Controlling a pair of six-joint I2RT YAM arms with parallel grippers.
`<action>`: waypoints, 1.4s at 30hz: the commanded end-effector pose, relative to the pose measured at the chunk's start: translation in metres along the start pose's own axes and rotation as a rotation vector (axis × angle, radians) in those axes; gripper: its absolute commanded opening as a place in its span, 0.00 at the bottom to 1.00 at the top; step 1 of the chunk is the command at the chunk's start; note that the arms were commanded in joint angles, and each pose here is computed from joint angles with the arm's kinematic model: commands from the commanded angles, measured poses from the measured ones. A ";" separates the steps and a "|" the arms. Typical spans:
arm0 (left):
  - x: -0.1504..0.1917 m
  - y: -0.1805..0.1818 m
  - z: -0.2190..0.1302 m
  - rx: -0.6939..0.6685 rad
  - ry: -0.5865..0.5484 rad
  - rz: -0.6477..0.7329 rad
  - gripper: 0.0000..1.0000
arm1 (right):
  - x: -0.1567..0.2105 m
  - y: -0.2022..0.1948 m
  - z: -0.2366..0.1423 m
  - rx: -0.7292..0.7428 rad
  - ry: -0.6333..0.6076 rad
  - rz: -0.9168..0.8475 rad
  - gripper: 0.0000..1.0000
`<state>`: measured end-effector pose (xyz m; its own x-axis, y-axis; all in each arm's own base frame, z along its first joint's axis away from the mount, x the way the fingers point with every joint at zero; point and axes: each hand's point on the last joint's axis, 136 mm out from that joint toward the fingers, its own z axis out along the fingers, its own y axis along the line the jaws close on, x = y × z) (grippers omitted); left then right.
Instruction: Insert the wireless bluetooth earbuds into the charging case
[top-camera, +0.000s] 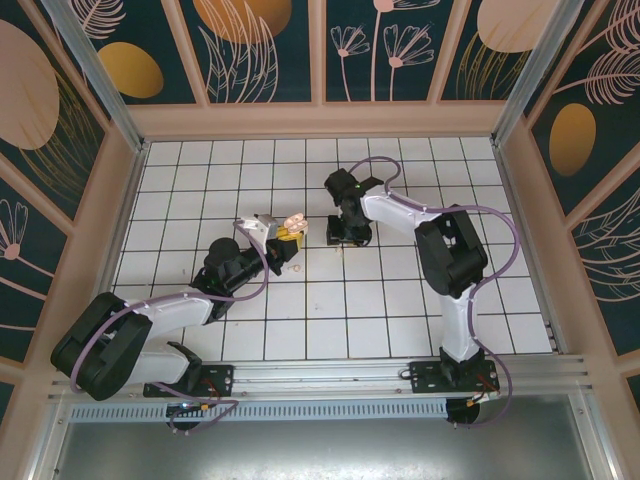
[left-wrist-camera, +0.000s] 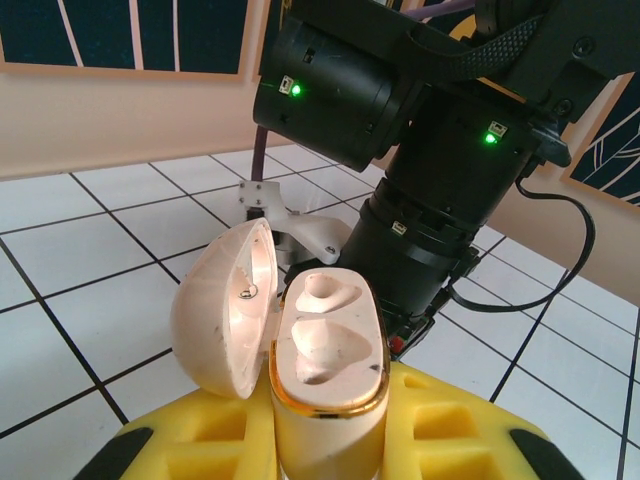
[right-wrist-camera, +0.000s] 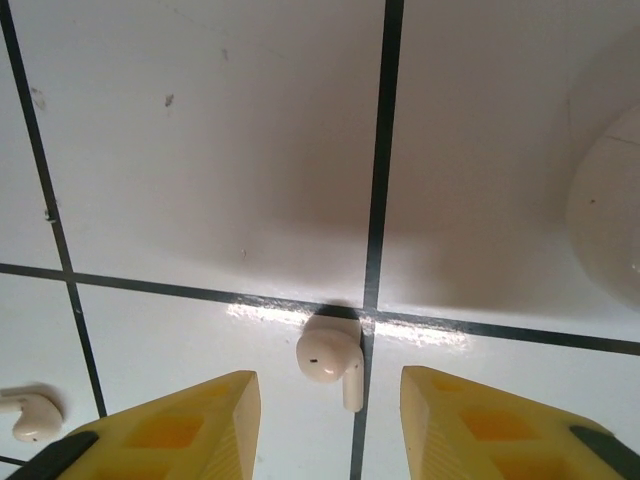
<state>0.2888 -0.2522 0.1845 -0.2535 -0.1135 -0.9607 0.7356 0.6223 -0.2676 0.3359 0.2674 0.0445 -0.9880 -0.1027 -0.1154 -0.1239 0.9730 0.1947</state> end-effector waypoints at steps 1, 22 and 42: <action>-0.008 -0.002 -0.001 0.012 -0.025 0.020 0.19 | 0.004 -0.001 0.003 0.063 0.027 -0.060 0.42; -0.006 -0.002 -0.001 0.013 -0.017 0.021 0.19 | 0.008 -0.003 0.024 0.116 0.086 -0.132 0.33; -0.006 -0.003 -0.001 0.014 -0.010 0.029 0.19 | 0.017 -0.007 0.038 0.111 0.105 -0.129 0.30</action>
<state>0.2886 -0.2521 0.1826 -0.2537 -0.1040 -0.9617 0.7360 0.6244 -0.2617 0.3318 0.2694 0.0174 -0.9737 -0.2205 -0.0573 -0.2254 0.9691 0.1006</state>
